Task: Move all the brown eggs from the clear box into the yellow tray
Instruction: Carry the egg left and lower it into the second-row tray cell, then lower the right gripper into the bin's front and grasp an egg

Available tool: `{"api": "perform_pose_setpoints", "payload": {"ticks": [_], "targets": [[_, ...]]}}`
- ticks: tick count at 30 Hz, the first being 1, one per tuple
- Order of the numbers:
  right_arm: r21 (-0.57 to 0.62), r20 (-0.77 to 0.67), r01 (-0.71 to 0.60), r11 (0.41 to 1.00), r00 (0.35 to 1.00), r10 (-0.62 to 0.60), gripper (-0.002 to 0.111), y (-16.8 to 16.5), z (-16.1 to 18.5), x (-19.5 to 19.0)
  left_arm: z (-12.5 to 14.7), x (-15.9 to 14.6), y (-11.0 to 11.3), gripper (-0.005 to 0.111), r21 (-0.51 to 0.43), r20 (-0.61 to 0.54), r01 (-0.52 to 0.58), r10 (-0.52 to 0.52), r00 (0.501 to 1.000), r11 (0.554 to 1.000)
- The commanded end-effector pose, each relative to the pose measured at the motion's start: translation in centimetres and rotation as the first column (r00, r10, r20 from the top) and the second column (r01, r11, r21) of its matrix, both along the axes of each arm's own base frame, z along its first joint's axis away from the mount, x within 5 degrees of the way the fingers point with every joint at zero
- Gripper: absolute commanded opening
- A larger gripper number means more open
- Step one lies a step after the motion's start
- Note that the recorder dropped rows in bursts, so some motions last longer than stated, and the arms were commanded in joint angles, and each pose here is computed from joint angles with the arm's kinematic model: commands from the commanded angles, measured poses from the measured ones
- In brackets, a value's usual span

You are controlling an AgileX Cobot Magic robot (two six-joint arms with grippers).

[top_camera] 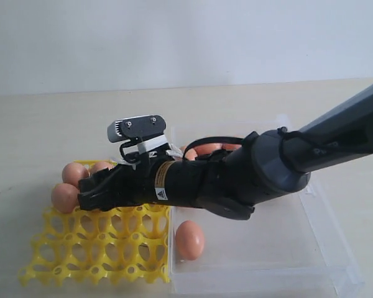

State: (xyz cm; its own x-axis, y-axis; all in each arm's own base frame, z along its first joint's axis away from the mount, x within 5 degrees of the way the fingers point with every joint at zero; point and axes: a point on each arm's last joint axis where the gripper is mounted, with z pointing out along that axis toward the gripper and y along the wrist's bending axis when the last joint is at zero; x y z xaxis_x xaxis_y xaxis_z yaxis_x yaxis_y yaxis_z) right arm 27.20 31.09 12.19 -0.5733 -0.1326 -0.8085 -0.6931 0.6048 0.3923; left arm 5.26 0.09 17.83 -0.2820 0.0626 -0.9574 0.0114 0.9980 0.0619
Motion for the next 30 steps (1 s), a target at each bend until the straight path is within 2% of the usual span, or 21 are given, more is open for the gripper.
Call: {"api": "perform_pose_setpoints", "payload": {"ticks": [1, 4, 6, 8, 11, 13, 15, 17, 21, 23, 30], "targets": [[-0.169, 0.076, 0.083, 0.982, 0.995, -0.072, 0.027, -2.3, 7.1, -0.4, 0.1, 0.0, 0.0, 0.000, 0.006, 0.001, -0.002, 0.002, 1.000, 1.000], [-0.332, 0.136, 0.185, 0.925, 0.980, -0.147, 0.001, -5.4, 11.9, -1.3, 0.1, 0.0, 0.0, 0.000, 0.006, 0.001, -0.002, 0.002, 1.000, 1.000], [-0.438, 0.125, 0.259, 0.861, 0.966, -0.227, 0.000, -7.6, 14.2, -2.0, 0.1, 0.0, 0.0, 0.000, 0.006, 0.001, -0.002, 0.002, 1.000, 1.000], [-0.526, 0.060, 0.311, 0.792, 0.942, -0.331, 0.000, -9.5, 14.9, -2.7, 0.1, 0.0, 0.0, 0.000, 0.006, 0.001, -0.002, 0.002, 1.000, 1.000], [-0.570, -0.147, 0.287, 0.770, 0.886, -0.440, 0.000, -10.8, 14.1, -3.6, 0.1, 0.0, 0.0, 0.000, 0.006, 0.001, -0.002, 0.002, 1.000, 1.000], [-0.569, -0.269, 0.192, 0.800, 0.876, -0.401, 0.006, -10.9, 12.8, -4.3, 0.1, 0.0, 0.0, 0.000, 0.006, 0.001, -0.002, 0.002, 1.000, 1.000], [-0.528, -0.359, 0.150, 0.836, 0.852, -0.380, 0.014, -10.7, 11.4, -4.9, 0.1, 0.0, 0.0, 0.000, 0.006, 0.001, -0.002, 0.002, 1.000, 1.000], [-0.499, -0.404, 0.128, 0.857, 0.841, -0.361, 0.027, -10.6, 10.0, -5.5, 0.1, 0.0, 0.0, 0.000, 0.006, 0.001, -0.002, 0.002, 1.000, 1.000], [-0.468, -0.453, 0.169, 0.867, 0.796, -0.400, 0.057, -11.0, 7.2, -6.3, 0.1, 0.0, 0.0, 0.000, 0.006, 0.001, -0.002, 0.002, 1.000, 1.000], [-0.461, -0.467, 0.189, 0.867, 0.779, -0.418, 0.062, -11.1, 6.1, -6.5, 0.1, 0.0, 0.0, 0.000, 0.006, 0.001, -0.002, 0.002, 1.000, 1.000], [-0.462, -0.440, 0.213, 0.861, 0.788, -0.431, 0.062, -10.6, 3.9, -5.5, 0.1, 0.0, 0.0, 0.000, 0.006, 0.001, -0.002, 0.002, 1.000, 1.000]]}}
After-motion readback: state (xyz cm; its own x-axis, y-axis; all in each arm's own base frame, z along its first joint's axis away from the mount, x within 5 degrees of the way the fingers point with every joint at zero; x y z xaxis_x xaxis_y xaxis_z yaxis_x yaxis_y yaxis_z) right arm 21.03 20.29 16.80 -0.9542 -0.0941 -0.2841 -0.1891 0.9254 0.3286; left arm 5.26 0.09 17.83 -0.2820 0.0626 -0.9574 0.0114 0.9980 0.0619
